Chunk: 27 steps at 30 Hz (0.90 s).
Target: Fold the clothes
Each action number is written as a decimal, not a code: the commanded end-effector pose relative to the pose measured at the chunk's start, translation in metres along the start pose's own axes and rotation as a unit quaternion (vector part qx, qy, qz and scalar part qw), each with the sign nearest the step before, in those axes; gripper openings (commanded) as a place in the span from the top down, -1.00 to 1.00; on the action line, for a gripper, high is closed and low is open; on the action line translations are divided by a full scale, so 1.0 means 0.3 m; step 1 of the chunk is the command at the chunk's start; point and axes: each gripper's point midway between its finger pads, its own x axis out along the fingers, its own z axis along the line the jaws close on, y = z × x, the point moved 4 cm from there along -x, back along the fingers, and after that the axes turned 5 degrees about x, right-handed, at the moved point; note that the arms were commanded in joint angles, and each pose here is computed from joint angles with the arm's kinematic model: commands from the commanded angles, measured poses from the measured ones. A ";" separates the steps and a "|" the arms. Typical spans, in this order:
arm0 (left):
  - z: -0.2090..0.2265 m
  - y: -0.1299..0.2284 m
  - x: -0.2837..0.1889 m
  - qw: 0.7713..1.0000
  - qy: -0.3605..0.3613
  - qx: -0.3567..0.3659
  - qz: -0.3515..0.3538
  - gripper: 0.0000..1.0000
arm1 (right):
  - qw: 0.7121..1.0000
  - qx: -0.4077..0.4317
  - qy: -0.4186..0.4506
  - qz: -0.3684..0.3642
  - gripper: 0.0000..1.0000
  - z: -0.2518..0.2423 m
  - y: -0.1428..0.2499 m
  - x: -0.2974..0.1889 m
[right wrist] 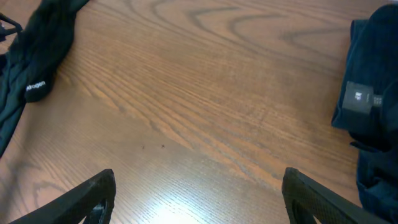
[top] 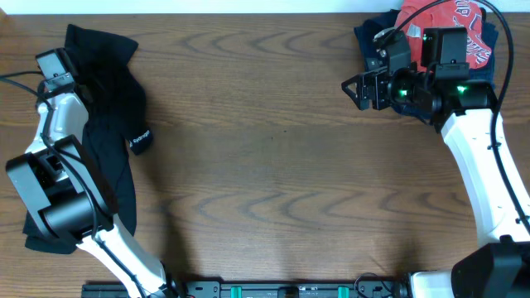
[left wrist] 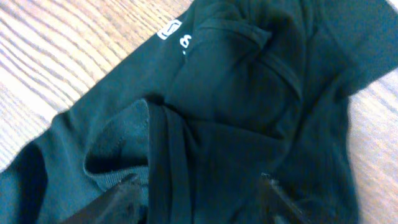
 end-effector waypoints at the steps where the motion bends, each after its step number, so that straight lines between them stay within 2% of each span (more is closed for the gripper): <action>1: 0.023 -0.010 0.029 1.000 -0.028 0.001 -0.007 0.00 | 1.000 -0.002 -0.002 0.016 -0.65 -0.004 0.024 0.031; 3: 0.026 0.002 0.051 1.000 -0.030 0.001 -0.003 0.09 | 1.000 -0.001 -0.002 0.020 -0.64 -0.003 0.029 0.035; 14: 0.085 0.022 0.092 0.999 -0.042 -0.011 0.008 0.09 | 1.000 -0.002 -0.004 0.021 -0.62 0.002 0.030 0.038; 20: 0.083 0.031 0.096 0.999 -0.042 -0.010 0.012 0.58 | 1.000 -0.004 -0.004 0.017 -0.59 0.002 0.026 0.038; 23: 0.078 0.032 0.096 0.999 -0.041 -0.009 0.012 0.63 | 1.000 -0.005 -0.004 0.014 -0.56 0.002 0.020 0.039; 24: 0.078 0.032 0.096 0.999 -0.041 -0.009 0.013 0.72 | 1.000 -0.003 -0.004 0.012 -0.56 0.002 0.018 0.039; 27: 0.079 0.037 0.095 0.999 -0.042 -0.009 0.016 0.81 | 1.000 -0.003 -0.004 0.012 -0.53 0.002 0.018 0.039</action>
